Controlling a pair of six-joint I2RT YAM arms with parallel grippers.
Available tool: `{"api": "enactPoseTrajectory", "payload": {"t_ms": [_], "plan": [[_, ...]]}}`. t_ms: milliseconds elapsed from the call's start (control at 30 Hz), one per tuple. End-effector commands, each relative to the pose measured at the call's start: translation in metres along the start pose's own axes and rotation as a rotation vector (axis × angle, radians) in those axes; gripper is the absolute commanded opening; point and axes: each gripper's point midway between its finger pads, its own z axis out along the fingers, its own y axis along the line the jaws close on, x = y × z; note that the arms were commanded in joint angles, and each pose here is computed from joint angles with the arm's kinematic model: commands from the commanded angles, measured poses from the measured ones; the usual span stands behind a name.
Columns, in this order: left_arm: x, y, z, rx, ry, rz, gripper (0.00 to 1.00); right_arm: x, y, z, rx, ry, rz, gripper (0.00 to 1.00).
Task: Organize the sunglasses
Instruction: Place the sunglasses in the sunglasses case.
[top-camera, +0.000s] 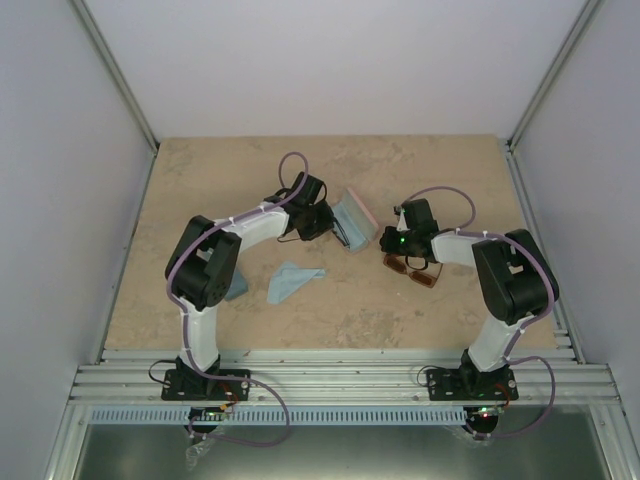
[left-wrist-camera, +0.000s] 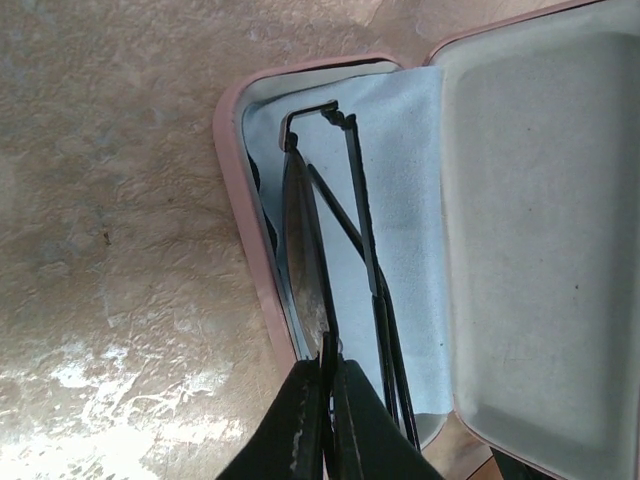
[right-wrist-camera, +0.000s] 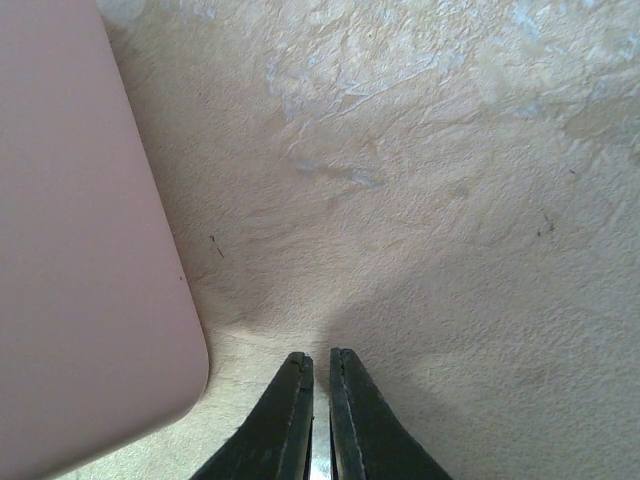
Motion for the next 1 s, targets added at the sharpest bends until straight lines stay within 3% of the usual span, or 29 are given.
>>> {"api": "enactPoseTrajectory", "payload": {"t_ms": [0,967], "plan": [[0.008,-0.002,0.004,-0.006,0.041,0.010,0.07,0.027,-0.024,0.006,0.079,0.078,0.027,0.09],[0.009,-0.041,0.005,0.150,0.091,0.072,0.27,0.024,-0.019,0.001,0.070,0.069,0.019,0.09]]}}
